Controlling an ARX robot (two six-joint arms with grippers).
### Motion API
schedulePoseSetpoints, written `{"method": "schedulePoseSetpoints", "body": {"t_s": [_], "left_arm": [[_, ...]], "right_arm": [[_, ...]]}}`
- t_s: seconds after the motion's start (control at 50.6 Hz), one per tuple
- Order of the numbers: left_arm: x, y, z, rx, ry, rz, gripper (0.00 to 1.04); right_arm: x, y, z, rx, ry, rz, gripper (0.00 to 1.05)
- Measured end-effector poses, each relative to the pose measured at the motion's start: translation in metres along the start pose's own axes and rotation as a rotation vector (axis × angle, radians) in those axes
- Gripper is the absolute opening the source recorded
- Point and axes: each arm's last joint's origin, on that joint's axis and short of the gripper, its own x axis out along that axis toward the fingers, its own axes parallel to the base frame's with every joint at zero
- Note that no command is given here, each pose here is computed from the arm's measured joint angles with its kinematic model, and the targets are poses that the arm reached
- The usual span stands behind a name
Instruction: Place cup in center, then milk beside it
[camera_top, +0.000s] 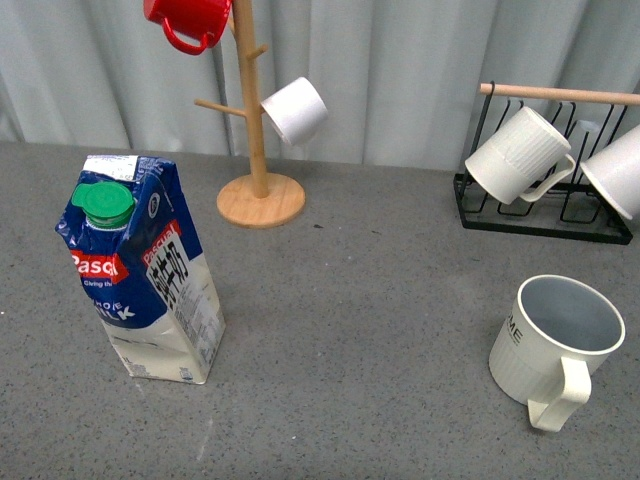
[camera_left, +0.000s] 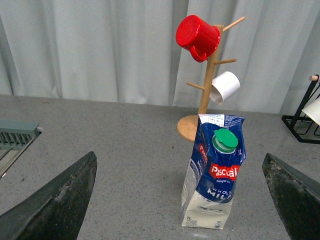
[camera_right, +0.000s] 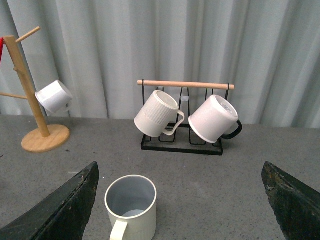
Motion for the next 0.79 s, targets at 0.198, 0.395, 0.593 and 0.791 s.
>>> {"method": "schedulePoseSetpoints", "body": {"t_s": [0.198, 0.395, 0.593, 0.791], "left_arm": [[0.0000, 0.0000, 0.0000, 0.000, 0.000, 0.000, 0.98], [0.0000, 0.0000, 0.0000, 0.000, 0.000, 0.000, 0.98], [0.0000, 0.0000, 0.0000, 0.000, 0.000, 0.000, 0.98], [0.0000, 0.0000, 0.0000, 0.000, 0.000, 0.000, 0.98]], "right_arm": [[0.0000, 0.0000, 0.0000, 0.000, 0.000, 0.000, 0.95], [0.0000, 0.0000, 0.0000, 0.000, 0.000, 0.000, 0.95], [0.0000, 0.0000, 0.0000, 0.000, 0.000, 0.000, 0.95], [0.0000, 0.0000, 0.0000, 0.000, 0.000, 0.000, 0.95]]}}
